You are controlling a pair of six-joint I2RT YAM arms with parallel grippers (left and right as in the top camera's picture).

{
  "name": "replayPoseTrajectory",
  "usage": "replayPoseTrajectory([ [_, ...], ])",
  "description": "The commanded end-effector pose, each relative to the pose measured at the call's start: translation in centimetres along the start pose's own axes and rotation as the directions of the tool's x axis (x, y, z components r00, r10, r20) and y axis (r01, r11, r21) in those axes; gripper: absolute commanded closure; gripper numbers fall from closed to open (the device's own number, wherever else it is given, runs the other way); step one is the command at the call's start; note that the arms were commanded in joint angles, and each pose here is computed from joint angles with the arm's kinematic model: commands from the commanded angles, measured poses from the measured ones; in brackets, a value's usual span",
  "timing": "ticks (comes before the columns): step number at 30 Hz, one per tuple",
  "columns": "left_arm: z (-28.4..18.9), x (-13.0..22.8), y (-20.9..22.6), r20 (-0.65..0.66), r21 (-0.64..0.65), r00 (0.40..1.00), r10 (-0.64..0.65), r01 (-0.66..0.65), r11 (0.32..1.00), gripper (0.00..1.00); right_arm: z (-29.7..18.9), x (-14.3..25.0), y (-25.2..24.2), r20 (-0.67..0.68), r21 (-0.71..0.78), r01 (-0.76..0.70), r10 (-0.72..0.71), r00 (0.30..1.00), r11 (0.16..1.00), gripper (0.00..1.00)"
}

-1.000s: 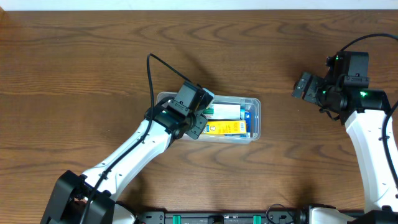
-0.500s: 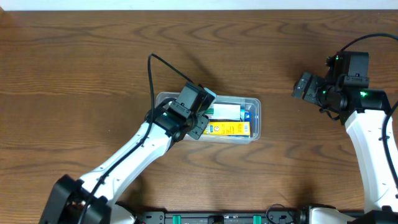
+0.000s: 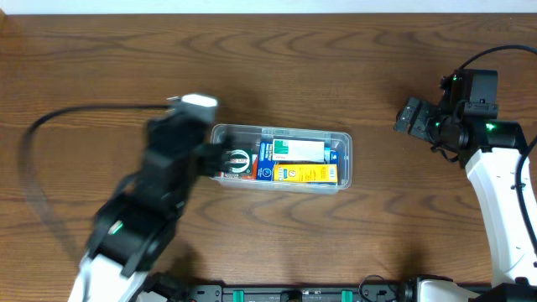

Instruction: Pack container

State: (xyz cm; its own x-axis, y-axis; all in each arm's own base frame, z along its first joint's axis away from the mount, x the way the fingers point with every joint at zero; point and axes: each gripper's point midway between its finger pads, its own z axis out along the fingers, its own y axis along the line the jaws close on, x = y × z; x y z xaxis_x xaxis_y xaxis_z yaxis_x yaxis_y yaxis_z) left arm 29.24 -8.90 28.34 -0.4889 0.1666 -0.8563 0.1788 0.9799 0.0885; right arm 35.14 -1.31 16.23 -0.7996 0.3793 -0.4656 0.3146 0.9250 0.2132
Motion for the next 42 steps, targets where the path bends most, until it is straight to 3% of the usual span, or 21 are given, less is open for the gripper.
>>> replayPoseTrajectory([
  [1, -3.8, -1.4, 4.0, 0.108, -0.104, 0.990, -0.089, 0.100, 0.990, 0.02, -0.1, -0.1, 0.0, 0.002, -0.005, -0.015, 0.015, 1.000, 1.000, 0.01],
  [6, -7.3, -0.8, 6.0, 0.160, -0.144, 0.980, -0.114, 0.138, 0.980, 0.02, -0.1, -0.1, 0.0, 0.002, -0.005, -0.015, 0.015, 1.000, 1.000, 0.01],
  [13, -8.4, 1.3, 6.2, 0.104, -0.152, 0.989, -0.104, 0.119, 0.981, 0.02, -0.1, -0.1, 0.0, 0.002, -0.005, -0.015, 0.015, 1.000, 1.000, 0.01],
  [17, -8.3, 3.7, 6.2, 0.000, -0.163, 0.999, -0.052, 0.051, 0.985, 0.02, -0.1, -0.1, 0.0, 0.002, -0.005, -0.015, 0.015, 1.000, 1.000, 0.01],
  [26, -8.0, 4.1, 6.1, -0.037, -0.161, 0.995, 0.095, -0.100, 0.982, 0.02, -0.1, -0.1, 0.0, 0.003, -0.005, -0.015, 0.015, 1.000, 1.000, 0.01],
  [35, -7.1, 4.6, 7.9, 0.072, -0.205, 0.997, -0.002, 0.017, 0.979, 0.02, -0.1, -0.1, 0.0, 0.003, -0.005, -0.015, 0.015, 1.000, 1.000, 0.01],
  [42, -5.7, 7.3, 9.2, 0.188, -0.262, 0.981, -0.047, 0.097, 0.960, 0.02, -0.1, -0.1, 0.0, 0.003, -0.005, -0.015, 0.015, 1.000, 1.000, 0.01],
])
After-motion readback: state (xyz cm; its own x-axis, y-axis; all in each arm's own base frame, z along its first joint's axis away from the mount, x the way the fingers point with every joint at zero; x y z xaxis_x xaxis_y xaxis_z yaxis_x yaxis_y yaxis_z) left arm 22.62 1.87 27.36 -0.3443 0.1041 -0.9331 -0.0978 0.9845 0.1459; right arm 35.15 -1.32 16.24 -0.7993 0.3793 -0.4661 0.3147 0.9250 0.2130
